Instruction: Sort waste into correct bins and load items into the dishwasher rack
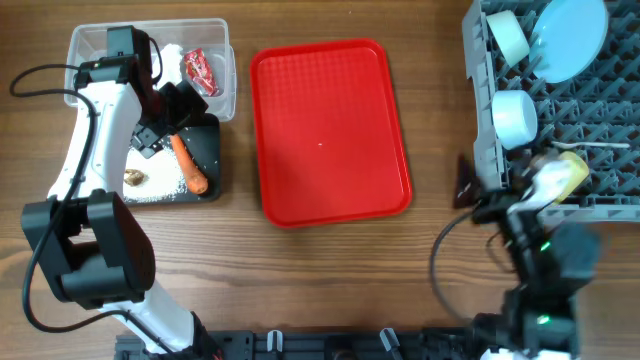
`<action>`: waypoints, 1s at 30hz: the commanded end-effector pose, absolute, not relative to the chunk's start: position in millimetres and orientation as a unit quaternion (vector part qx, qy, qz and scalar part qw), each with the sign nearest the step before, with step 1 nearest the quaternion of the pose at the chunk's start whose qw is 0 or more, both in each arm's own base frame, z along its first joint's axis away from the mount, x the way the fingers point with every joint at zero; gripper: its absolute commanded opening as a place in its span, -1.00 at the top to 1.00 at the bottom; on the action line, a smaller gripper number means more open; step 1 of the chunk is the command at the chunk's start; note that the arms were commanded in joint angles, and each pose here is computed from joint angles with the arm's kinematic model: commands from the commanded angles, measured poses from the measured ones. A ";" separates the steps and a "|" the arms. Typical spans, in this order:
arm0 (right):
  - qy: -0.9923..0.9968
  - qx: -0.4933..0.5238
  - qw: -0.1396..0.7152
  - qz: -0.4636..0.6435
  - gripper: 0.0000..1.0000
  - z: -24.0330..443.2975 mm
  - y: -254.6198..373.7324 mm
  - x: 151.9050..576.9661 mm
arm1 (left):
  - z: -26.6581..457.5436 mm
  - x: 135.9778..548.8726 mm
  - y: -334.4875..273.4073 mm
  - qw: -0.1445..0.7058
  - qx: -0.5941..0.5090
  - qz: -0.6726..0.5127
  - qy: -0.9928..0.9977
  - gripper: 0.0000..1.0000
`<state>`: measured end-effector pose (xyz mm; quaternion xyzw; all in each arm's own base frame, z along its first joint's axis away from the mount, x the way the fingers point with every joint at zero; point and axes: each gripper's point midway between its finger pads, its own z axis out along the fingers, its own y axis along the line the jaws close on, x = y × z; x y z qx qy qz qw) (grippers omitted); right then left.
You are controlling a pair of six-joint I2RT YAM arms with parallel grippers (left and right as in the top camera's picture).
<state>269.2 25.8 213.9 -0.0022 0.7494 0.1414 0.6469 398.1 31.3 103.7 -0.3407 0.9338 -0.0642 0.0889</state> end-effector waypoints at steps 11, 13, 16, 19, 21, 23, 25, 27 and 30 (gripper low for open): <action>0.718 -0.055 0.687 0.098 -0.99 166.5 42.8 245.3 | 120.4 403.2 33.6 0.113 -0.340 -0.067 0.931 -1.00; 0.712 -0.061 0.693 0.098 -0.99 170.3 44.5 244.3 | 120.4 403.2 33.6 0.113 -0.340 -0.067 0.931 -1.00; 0.701 -0.062 0.703 0.099 -0.99 177.1 44.8 242.3 | 120.4 403.2 33.6 0.113 -0.340 -0.067 0.931 -1.00; 0.699 -0.062 0.705 0.099 -1.00 178.3 44.8 242.0 | 120.4 403.2 33.6 0.113 -0.340 -0.067 0.931 -1.00; 0.699 -0.062 0.705 0.099 -0.99 178.4 44.8 242.0 | 120.4 403.2 33.6 0.113 -0.340 -0.067 0.931 -1.00; 0.700 -0.062 0.705 0.099 -0.99 178.0 44.8 242.1 | 120.4 403.2 33.6 0.113 -0.340 -0.067 0.931 -1.00; 0.700 -0.062 0.704 0.099 -0.99 177.8 44.8 242.2 | 120.4 403.2 33.6 0.113 -0.340 -0.067 0.931 -1.00; 0.700 -0.062 0.705 0.099 -0.99 177.9 44.8 242.2 | 120.4 403.2 33.6 0.113 -0.340 -0.067 0.931 -1.00; 0.700 -0.062 0.705 0.099 -0.99 177.9 44.8 242.2 | 120.4 403.2 33.6 0.113 -0.340 -0.067 0.931 -1.00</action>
